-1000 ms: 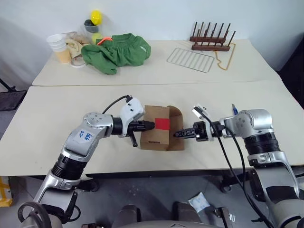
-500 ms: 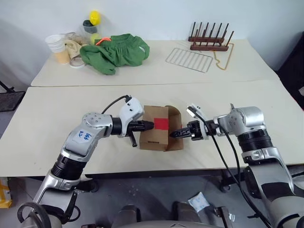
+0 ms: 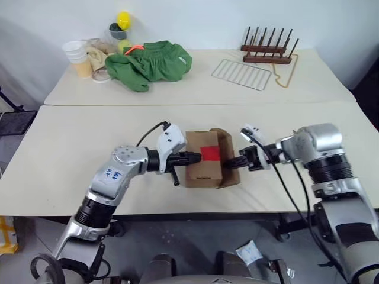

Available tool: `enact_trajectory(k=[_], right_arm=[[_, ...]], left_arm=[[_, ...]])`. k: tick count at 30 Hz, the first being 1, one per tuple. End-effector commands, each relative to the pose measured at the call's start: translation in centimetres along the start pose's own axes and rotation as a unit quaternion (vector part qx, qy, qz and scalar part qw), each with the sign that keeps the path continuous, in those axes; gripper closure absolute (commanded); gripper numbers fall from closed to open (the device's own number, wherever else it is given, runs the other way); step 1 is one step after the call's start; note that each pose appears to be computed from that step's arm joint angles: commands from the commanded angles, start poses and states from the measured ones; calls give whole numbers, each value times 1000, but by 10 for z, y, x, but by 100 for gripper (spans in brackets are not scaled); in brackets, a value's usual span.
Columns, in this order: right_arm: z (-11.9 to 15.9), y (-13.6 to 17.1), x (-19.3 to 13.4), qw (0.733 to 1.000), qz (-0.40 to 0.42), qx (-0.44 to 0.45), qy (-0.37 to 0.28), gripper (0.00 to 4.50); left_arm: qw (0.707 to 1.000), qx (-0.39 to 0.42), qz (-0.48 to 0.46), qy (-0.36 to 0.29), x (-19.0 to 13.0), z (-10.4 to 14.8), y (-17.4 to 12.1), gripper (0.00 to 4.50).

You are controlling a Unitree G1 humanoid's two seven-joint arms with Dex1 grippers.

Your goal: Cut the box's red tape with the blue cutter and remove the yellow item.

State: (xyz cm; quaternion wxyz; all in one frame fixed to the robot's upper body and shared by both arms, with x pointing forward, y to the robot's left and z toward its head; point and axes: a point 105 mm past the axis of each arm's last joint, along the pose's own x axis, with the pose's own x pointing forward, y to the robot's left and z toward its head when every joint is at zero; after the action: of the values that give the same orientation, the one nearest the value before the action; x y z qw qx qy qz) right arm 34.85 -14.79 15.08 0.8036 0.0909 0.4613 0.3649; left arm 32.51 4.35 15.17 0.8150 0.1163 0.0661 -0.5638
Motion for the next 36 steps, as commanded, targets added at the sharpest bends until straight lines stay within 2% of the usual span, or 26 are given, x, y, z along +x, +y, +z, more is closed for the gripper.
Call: enact_trajectory(k=[1, 10, 19, 29, 36], right_arm=[[17, 3, -45, 997, -60, -39, -15, 447], [19, 5, -100, 988, -140, -65, 17, 447], [25, 11, -123, 977, -188, -93, 41, 447], [33, 28, -110, 960, -207, -175, 73, 447], [35, 29, -107, 948, -233, -209, 63, 447]], left_arm=[[1000, -18, -8, -2, 23, -12, -4, 450], [996, -35, 12, -83, 67, 0, -11, 450], [991, -57, 16, -121, 96, 8, -23, 450], [990, -71, 43, -117, 93, -2, -20, 450], [995, -23, 44, -83, 70, -17, -22, 450]])
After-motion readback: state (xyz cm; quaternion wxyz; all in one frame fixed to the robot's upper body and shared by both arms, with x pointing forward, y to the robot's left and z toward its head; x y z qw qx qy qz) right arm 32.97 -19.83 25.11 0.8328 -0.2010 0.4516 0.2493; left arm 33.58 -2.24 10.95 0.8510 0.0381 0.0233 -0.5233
